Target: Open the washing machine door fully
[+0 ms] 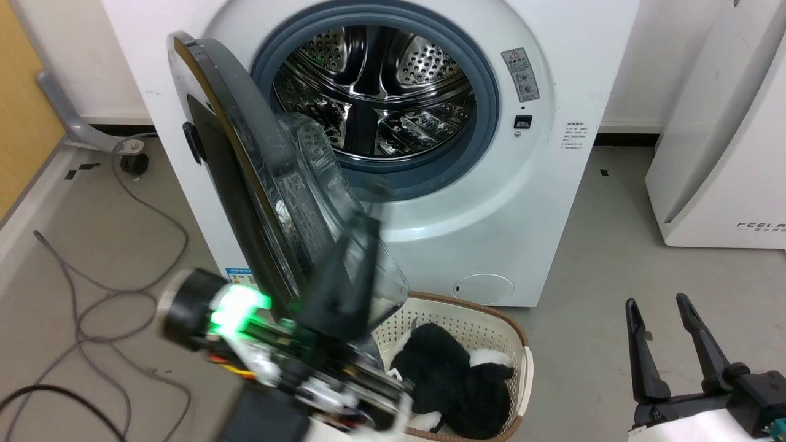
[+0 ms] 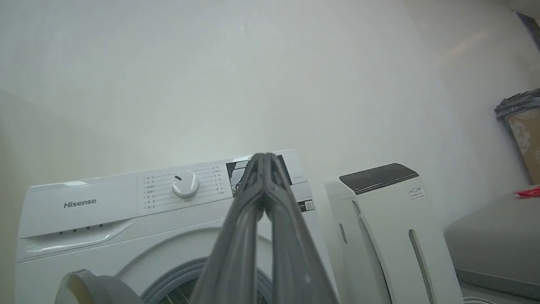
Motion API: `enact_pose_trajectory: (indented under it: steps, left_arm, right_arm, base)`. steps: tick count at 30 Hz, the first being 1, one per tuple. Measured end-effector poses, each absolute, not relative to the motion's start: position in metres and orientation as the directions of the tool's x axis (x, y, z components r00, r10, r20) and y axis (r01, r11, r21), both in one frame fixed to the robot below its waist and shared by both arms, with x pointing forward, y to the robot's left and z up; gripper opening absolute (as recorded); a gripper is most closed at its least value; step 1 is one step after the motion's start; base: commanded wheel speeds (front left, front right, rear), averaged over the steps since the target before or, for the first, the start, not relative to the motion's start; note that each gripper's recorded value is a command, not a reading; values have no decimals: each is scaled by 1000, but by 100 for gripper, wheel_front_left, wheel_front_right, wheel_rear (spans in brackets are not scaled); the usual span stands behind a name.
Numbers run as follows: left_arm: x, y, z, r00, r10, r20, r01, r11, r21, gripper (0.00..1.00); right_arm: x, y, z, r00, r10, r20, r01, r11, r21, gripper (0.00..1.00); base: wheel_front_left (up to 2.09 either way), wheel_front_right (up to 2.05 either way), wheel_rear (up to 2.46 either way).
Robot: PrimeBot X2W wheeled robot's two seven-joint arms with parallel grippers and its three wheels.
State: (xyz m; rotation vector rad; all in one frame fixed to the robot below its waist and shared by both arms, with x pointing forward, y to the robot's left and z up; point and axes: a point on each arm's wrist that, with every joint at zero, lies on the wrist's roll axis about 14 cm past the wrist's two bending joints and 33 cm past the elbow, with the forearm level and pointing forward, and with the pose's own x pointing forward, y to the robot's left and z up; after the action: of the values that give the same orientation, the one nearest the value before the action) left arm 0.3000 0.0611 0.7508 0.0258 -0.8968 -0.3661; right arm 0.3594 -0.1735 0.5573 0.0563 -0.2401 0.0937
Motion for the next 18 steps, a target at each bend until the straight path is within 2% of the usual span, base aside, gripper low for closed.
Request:
enact_pose_trajectory:
  steps: [8,18]
  left_arm:
    - [292,10,708,572,-512,640,477,843,248,0]
    - [281,-20,648,620,-614,489,596,774,215,0]
  right_arm:
    - [358,-171,558,966,89,244,-109,992,70,100]
    - [360,-169,557,966,95,239,-115,991,70,100]
  base:
    - [0,0,0]
    - [0,0,0]
